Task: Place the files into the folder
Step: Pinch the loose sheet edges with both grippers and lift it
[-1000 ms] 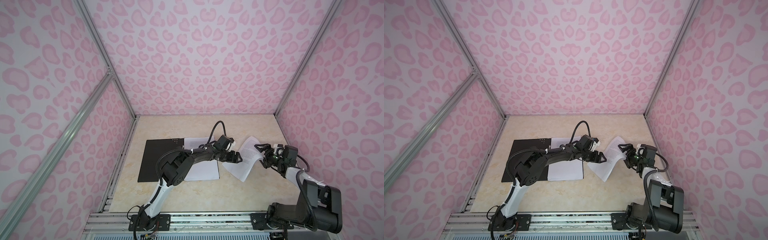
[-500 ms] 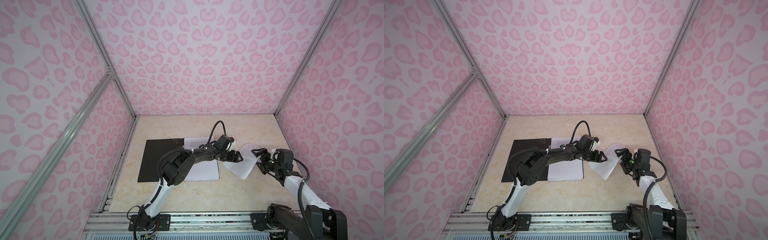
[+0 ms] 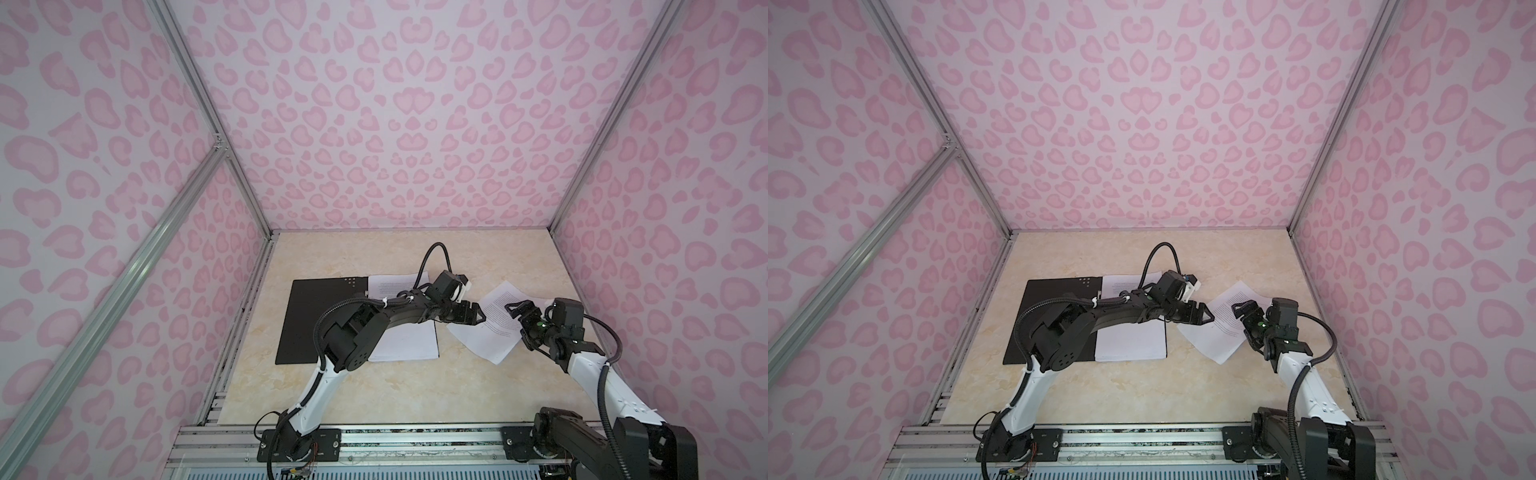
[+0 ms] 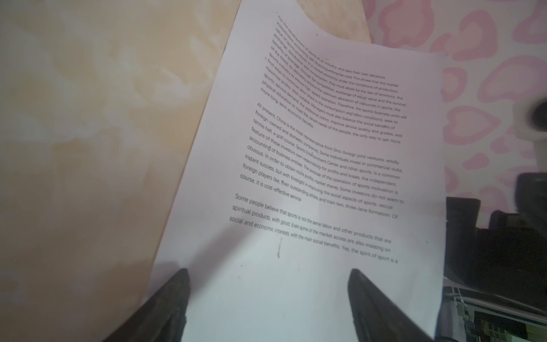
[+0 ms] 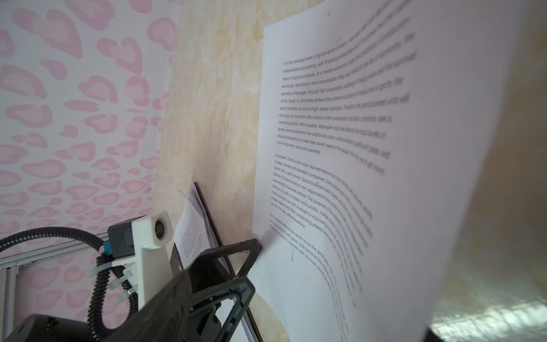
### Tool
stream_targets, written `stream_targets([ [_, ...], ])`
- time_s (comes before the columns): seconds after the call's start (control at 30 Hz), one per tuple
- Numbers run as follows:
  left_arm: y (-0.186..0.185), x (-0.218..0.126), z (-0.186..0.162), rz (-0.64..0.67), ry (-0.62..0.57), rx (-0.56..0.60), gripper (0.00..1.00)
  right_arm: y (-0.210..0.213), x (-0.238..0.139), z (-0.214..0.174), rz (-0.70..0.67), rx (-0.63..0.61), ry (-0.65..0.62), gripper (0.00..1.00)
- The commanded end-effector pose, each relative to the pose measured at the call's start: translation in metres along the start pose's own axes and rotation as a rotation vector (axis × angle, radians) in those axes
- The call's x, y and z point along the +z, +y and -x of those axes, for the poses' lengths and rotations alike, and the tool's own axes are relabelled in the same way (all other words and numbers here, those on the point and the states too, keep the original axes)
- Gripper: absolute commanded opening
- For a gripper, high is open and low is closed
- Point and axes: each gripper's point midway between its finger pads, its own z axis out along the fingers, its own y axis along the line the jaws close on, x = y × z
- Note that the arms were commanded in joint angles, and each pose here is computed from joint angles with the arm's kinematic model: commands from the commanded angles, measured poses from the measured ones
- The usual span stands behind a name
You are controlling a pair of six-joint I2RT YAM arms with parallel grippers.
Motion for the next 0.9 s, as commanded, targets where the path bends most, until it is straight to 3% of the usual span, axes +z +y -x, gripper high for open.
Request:
stream_targets([
  [0.0, 0.073, -0.004, -0.069, 0.286, 0.205, -0.171, 0.86, -0.007, 0.000, 0.000, -0.023, -0.001, -0.011, 0.77],
  [0.2, 0.072, -0.004, -0.068, 0.282, 0.203, -0.171, 0.85, -0.021, -0.003, -0.003, -0.065, 0.055, -0.032, 0.47],
  [0.47, 0.070, -0.005, -0.065, 0.275, 0.200, -0.169, 0.85, -0.029, -0.003, -0.007, -0.089, 0.077, -0.023, 0.19],
  [0.57, 0.063, -0.007, -0.059, 0.264, 0.199, -0.153, 0.86, -0.027, -0.002, -0.007, -0.083, 0.061, -0.019, 0.01],
  [0.7, 0.044, -0.014, -0.042, 0.226, 0.171, -0.116, 0.85, -0.024, -0.003, -0.006, -0.060, 0.032, -0.027, 0.00],
  [0.87, -0.017, -0.036, 0.002, 0.092, 0.089, -0.007, 0.86, -0.014, -0.009, 0.001, -0.031, -0.020, -0.067, 0.00],
])
